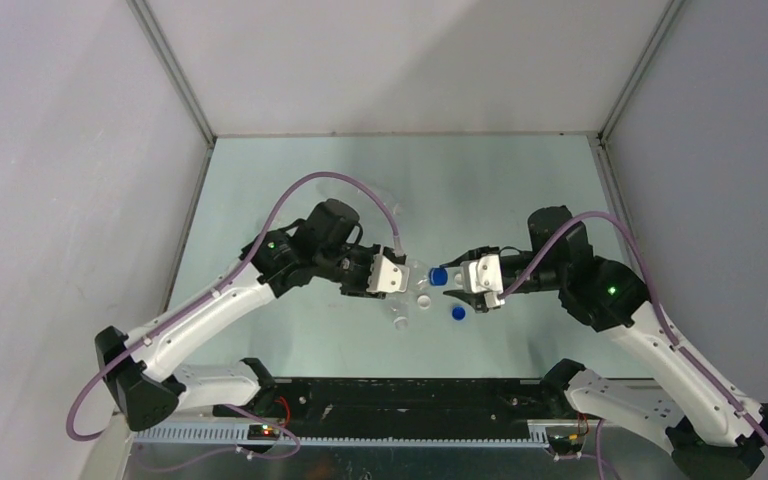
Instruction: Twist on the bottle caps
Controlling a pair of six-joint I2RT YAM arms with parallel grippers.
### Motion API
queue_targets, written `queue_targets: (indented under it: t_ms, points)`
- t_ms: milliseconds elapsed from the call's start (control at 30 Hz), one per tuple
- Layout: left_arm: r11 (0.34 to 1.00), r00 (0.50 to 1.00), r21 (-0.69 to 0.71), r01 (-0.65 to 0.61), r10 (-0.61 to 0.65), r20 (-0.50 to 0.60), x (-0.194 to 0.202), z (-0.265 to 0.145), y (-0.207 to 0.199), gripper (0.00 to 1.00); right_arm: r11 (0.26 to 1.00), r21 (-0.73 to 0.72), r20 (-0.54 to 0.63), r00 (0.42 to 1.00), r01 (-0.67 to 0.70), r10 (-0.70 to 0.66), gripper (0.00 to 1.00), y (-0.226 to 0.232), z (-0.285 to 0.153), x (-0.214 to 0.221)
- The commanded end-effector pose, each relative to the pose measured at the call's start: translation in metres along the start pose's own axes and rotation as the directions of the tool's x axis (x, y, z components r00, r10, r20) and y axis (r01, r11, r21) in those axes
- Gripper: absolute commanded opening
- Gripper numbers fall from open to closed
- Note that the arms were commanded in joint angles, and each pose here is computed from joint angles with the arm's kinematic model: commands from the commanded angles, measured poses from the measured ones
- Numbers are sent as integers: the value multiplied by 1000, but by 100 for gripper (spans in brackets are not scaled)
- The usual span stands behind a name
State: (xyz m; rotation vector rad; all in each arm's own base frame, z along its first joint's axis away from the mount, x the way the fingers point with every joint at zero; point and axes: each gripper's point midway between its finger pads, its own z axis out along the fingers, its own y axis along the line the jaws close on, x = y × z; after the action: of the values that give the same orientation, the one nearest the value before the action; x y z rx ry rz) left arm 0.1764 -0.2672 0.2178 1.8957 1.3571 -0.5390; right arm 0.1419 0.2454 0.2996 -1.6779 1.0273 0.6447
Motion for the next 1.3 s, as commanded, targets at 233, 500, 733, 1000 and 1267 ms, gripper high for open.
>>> queue_targets:
  t_ms: [233,500,733,1000,1267]
  points:
    - [1000,996,-25,15,-13,83,-27,-10,10,0,999,-27,17,999,-28,29,26,0,10,-2]
    - [959,993,-283,-32,63,100,-37,-17,40,0,856,52,11,858,-514,514,0,-11,28,5]
    - [743,974,-633,-220,206,-97,-30,-43,68,0,-37,327,310,70,-944,948,0,-56,33,41]
    - [778,974,-587,-222,154,-164,-3,-34,55,0,203,214,295,262,-955,919,30,-71,24,13]
    - [951,997,-301,-72,68,-23,7,-26,21,0,924,126,125,930,-361,346,60,-30,-8,-23]
